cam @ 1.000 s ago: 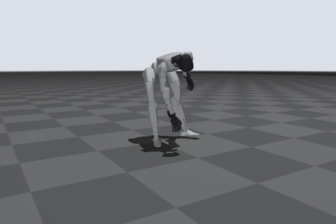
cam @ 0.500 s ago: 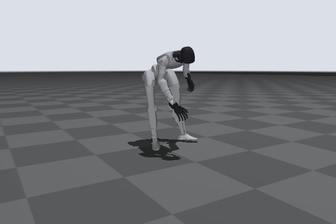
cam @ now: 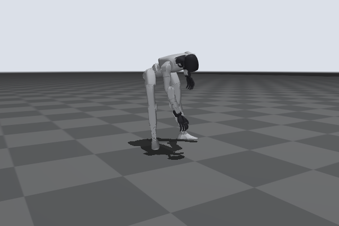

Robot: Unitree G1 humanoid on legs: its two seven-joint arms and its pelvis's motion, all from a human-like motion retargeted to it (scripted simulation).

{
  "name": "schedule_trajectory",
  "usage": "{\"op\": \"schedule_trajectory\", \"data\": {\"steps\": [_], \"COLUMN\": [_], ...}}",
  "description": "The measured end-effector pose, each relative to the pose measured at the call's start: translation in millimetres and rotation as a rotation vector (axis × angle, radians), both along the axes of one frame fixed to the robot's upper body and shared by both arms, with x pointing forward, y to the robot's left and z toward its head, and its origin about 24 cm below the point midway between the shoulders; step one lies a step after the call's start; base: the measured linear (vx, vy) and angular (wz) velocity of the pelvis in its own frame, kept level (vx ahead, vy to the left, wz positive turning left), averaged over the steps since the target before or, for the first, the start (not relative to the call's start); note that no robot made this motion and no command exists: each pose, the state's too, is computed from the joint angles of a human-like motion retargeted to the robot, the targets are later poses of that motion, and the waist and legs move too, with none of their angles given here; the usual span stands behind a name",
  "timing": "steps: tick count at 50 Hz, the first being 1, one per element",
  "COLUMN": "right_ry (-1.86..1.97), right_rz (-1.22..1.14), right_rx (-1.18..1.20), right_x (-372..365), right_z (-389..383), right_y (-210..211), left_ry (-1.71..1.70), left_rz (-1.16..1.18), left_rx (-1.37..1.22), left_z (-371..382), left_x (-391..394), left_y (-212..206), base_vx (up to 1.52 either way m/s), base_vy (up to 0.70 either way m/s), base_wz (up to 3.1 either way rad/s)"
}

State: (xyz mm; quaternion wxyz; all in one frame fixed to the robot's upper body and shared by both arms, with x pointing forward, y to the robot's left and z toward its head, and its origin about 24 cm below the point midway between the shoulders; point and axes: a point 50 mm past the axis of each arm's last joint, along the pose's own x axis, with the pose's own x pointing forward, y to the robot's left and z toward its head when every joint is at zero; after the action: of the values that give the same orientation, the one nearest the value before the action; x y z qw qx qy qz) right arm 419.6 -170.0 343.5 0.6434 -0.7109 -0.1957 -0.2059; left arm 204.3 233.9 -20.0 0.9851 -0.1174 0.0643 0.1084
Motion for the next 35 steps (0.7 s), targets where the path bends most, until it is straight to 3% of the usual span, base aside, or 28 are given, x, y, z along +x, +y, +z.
{"op": "schedule_trajectory", "data": {"steps": [10, 12, 15, 18, 23, 24, 25, 27, 31, 35], "right_ry": [-0.215, -0.252, -0.276, -0.324, -0.35, -0.342, -0.332, -0.321, -0.178, 0.056], "right_rz": [-0.138, -0.201, -0.22, -0.251, -0.26, -0.256, -0.251, -0.262, -0.217, -0.133], "right_rx": [0.091, 0.167, 0.351, 0.55, 0.793, 0.833, 0.876, 0.909, 1.019, 1.046], "right_x": [-33, -45, -59, -79, -97, -95, -93, -90, -56, -16], "right_z": [64, 76, 86, 92, 82, 75, 67, 54, 0, -78], "right_y": [-67, -92, -119, -152, -189, -193, -196, -199, -178, -125], "left_ry": [0.05, 0.034, 0.075, 0.062, -0.015, -0.055, -0.104, -0.077, -0.092, -0.105], "left_rz": [0.105, 0.16, 0.049, 0.055, 0.116, 0.164, 0.228, 0.149, 0.126, 0.041], "left_rx": [0.038, -0.113, 0.152, 0.159, 0.092, -0.026, -0.193, -0.037, -0.033, 0.107], "left_z": [-8, -10, -3, 2, 14, 16, 17, 18, 21, 28], "left_x": [-18, -19, -22, -18, -5, -2, 1, 5, 15, 26], "left_y": [25, 29, 43, 47, 45, 43, 40, 32, 14, 1], "base_vx": [0.09, 0.07, 0.03, 0.0, 0.0, 0.0, 0.0, 0.0, 0.0, 0.02], "base_vy": [0.03, 0.04, 0.04, 0.0, 0.0, 0.0, 0.0, 0.0, -0.01, -0.02], "base_wz": [-0.08, -0.03, 0.01, 0.0, 0.0, 0.0, 0.0, 0.0, -0.01, -0.02]}}
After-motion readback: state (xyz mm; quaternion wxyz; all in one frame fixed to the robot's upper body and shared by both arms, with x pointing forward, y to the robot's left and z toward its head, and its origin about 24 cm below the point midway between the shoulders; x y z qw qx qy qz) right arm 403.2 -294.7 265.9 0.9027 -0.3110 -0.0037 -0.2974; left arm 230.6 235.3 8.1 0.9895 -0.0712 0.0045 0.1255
